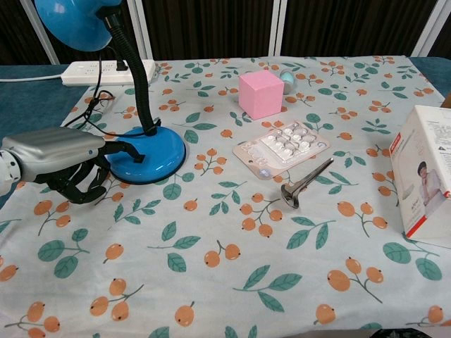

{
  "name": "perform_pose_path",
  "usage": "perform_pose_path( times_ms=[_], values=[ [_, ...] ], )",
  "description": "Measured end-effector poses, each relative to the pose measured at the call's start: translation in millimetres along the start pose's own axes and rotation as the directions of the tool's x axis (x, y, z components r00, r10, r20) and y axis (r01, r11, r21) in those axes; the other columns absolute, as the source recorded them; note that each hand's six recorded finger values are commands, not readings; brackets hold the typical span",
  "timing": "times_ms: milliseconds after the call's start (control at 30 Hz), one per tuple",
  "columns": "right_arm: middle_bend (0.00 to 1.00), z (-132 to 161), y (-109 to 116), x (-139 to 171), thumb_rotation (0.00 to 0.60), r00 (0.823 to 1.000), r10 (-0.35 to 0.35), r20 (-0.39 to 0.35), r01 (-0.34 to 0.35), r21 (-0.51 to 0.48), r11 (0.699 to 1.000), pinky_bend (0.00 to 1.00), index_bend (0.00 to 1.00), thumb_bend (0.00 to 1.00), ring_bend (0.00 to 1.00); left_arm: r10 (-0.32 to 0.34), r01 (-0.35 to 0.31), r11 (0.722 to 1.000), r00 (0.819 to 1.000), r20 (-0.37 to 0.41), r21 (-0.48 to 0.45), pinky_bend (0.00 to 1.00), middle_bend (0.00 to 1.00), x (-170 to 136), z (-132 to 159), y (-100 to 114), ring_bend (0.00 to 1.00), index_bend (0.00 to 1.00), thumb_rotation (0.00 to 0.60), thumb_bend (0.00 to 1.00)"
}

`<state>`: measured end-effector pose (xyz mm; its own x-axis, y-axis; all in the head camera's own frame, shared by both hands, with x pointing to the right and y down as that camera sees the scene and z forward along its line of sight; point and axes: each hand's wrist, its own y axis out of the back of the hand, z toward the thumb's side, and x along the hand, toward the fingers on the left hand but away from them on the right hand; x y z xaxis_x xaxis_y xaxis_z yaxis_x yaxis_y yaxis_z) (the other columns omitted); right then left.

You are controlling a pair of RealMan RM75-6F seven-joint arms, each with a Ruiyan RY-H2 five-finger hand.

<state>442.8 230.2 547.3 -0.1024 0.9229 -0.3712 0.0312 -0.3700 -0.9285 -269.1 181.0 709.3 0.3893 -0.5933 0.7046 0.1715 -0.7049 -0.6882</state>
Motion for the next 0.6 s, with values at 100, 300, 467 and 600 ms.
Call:
perform_pose_path(
  times_ms=[100, 300, 467, 600],
  values=[
    [0.0, 0.0, 0.0, 0.0, 0.6, 1.0, 0.0, 0.0, 0.0, -0.001, 1.0, 0.1, 0.0, 0.22, 0.05, -0.003, 0.003, 1.0, 1.0, 0.001, 0.0, 0.64, 0.62, 0.0, 0.0, -0.8, 0.65, 0.15, 0.6, 0.47],
    [0.0, 0.1, 0.5, 0.5, 0.6, 1.0, -0.001, -0.001, 0.001, -0.001, 1.0, 0.1, 0.0, 0.22, 0.05, -0.001, 0.001, 1.0, 1.0, 0.001, 0.0, 0.64, 0.62, -0.6, 0.3, -0.7, 0.65, 0.15, 0.6, 0.47],
    [0.0, 0.4, 0.4, 0.8, 0.6, 1.0, 0.0, -0.001, 0.0, -0.002, 1.0, 0.1, 0.0, 0.22, 0.05, -0.004, 0.004, 1.0, 1.0, 0.002, 0.0, 0.64, 0.62, -1.4, 0.5, -1.0, 0.65, 0.15, 0.6, 0.47],
    [0.0, 1.5, 0.1, 1.1, 0.6, 1.0, 0.001, -0.004, -0.001, 0.001, 1.0, 0.1, 0.0, 0.22, 0.05, -0.003, 0.003, 1.0, 1.0, -0.003, 0.002, 0.64, 0.62, -1.4, -1.3, -0.3, 0.65, 0.15, 0.6, 0.47]
  ],
)
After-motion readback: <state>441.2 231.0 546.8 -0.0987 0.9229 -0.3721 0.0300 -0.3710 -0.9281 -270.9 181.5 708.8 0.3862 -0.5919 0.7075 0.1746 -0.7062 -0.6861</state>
